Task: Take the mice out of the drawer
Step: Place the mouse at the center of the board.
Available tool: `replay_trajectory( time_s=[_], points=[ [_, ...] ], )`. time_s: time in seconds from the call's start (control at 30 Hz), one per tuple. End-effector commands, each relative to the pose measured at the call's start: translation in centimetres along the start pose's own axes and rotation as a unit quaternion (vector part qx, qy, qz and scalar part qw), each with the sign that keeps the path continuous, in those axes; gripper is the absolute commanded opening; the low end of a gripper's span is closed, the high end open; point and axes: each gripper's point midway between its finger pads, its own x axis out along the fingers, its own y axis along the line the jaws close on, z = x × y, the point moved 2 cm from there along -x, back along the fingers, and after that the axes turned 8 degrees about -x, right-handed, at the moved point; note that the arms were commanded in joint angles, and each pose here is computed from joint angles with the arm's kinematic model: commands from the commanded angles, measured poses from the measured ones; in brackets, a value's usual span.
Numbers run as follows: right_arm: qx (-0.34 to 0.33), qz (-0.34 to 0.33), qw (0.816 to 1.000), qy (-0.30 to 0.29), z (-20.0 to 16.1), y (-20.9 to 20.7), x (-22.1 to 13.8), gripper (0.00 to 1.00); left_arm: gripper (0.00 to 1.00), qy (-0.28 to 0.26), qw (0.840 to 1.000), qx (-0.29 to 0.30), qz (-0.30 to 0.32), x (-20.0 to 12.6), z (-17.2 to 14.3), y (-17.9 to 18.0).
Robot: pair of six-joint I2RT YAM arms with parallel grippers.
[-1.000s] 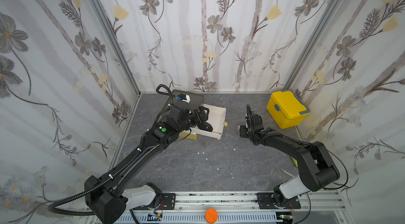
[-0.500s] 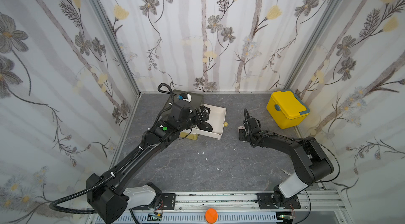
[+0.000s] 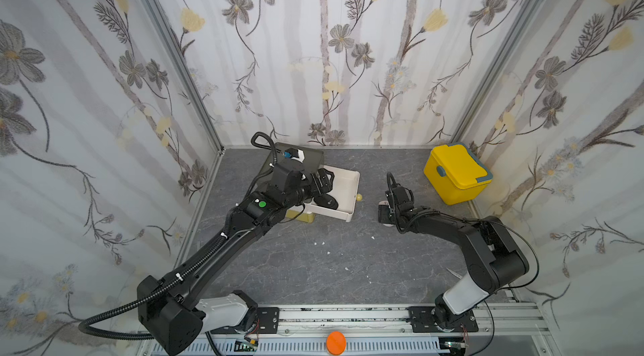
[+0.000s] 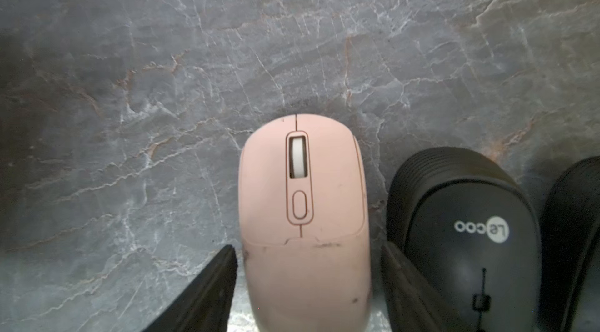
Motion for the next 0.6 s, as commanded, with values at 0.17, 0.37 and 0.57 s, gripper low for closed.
replay_trajectory(
  time_s=[0.17, 0.37, 0.57],
  points=[
    [-0.010, 0.056, 0.995, -0.078, 5.3, 1.5, -5.7, 0.72, 1.00, -0.038, 0.999, 0.024, 0.013, -1.7, 2.1, -0.4],
    [-0.103, 0.157, 0.977, -0.104, 8.6, 5.4, -9.3, 0.71, 1.00, -0.054, 0.997, 0.027, 0.036, -3.1, 3.0, 1.1],
    [-0.239, 0.257, 0.925, -0.143, 10.3, 11.6, -13.0, 0.74, 1.00, -0.066, 0.996, 0.021, 0.058, -4.3, 3.1, 3.2]
  ],
)
